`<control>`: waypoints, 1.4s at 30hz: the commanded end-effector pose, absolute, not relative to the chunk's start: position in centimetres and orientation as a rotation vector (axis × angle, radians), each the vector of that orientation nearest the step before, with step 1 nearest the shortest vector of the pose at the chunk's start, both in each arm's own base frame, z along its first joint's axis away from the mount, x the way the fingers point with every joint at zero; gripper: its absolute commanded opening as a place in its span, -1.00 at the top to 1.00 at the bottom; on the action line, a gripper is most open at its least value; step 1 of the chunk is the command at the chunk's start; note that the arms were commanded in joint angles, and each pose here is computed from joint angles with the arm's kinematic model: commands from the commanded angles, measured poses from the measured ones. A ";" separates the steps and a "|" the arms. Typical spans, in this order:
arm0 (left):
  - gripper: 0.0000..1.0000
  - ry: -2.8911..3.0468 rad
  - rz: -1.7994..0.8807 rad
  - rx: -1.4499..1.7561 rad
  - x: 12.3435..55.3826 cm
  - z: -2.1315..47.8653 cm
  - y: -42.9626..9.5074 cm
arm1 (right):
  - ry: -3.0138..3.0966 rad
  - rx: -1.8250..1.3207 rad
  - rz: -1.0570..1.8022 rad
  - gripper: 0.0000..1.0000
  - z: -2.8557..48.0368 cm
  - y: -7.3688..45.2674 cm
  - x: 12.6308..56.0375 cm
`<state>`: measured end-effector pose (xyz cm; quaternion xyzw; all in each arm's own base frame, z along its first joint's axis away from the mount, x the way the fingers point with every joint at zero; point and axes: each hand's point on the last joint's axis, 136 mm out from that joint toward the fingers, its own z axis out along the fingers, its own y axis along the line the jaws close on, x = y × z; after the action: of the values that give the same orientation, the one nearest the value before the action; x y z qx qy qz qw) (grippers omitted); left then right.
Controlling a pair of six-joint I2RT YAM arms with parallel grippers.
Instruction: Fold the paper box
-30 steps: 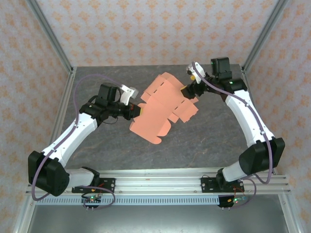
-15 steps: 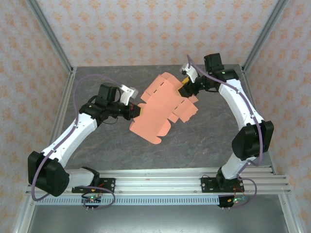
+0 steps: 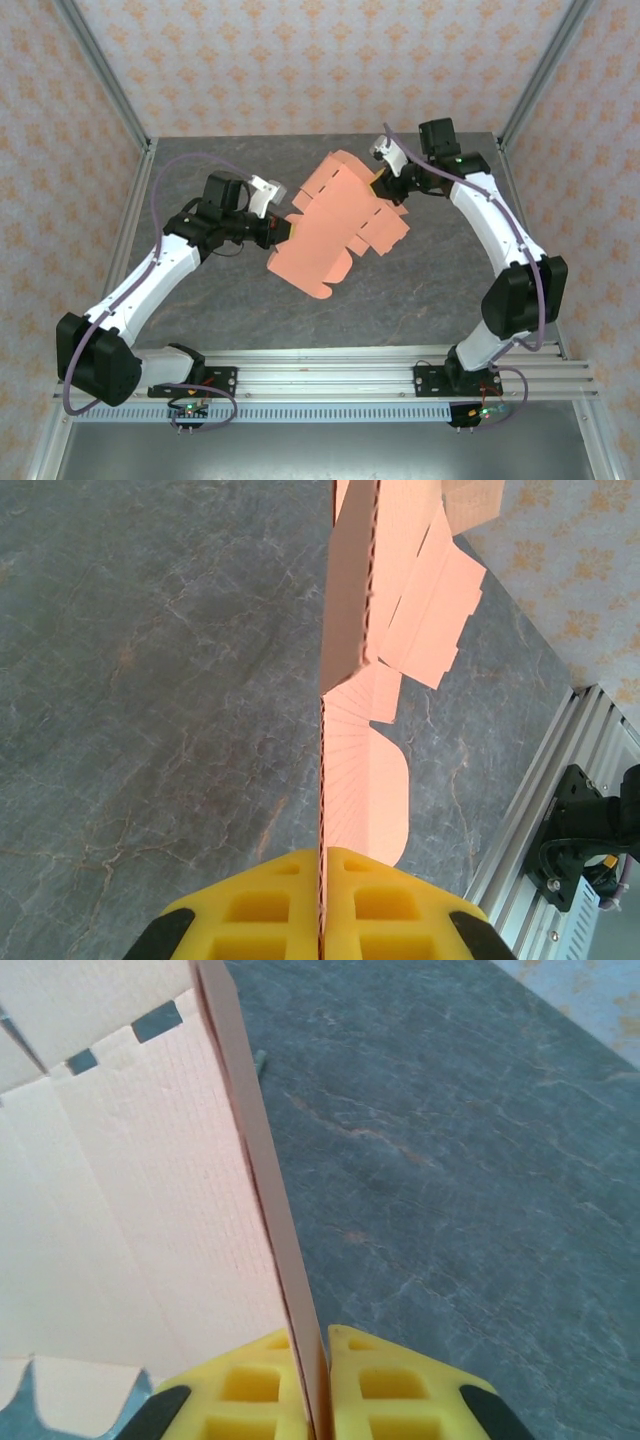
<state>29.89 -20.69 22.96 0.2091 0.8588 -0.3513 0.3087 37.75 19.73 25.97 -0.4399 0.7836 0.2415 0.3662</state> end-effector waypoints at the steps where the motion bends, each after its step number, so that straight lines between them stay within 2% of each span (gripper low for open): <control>1: 1.00 2.227 -0.933 0.515 30.8 24.6 -20.9 | 1.959 -1.027 0.380 0.84 28.1 18.7 39.2; 11: 1.00 2.255 -0.994 0.374 33.1 23.5 -21.6 | 1.901 -0.810 -0.276 0.91 27.7 17.3 39.7; 15: 1.00 2.291 -0.974 0.338 33.8 22.2 -21.5 | 2.006 -0.853 -0.257 0.93 25.6 17.4 38.6; 22: 0.95 2.418 -0.962 0.288 34.9 17.2 -21.8 | 2.275 -0.906 -0.055 1.00 21.1 18.5 35.6; 25: 0.84 2.476 -0.942 0.252 35.7 14.6 -21.7 | 2.387 -0.889 -0.047 1.00 19.3 18.1 34.9; 30: 0.41 2.541 -0.803 0.160 37.5 11.4 -20.5 | 2.529 -0.851 -0.025 1.00 16.5 17.9 34.6; 33: 0.21 2.505 -0.574 0.052 38.5 11.5 -17.9 | 2.591 -0.815 -0.033 1.00 15.3 17.6 35.0; 35: 0.00 2.433 -0.335 0.021 38.1 12.7 -16.0 | 2.625 -0.800 -0.056 1.00 14.5 17.2 35.3; 37: -0.07 2.365 -0.191 0.038 37.0 14.1 -15.8 | 2.644 -0.795 -0.062 1.00 14.0 17.0 35.5; 39: -0.08 2.337 -0.298 0.049 36.3 14.5 -17.8 | 2.652 -0.792 -0.070 1.00 13.5 16.9 35.8; 42: 0.18 2.358 -0.731 0.060 35.4 13.2 -23.5 | 2.658 -0.789 -0.080 1.00 13.1 16.7 36.3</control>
<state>34.74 -21.36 14.17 0.0539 0.9155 -0.2080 0.3403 35.79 17.14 12.68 -0.2938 0.9374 -0.0203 0.1859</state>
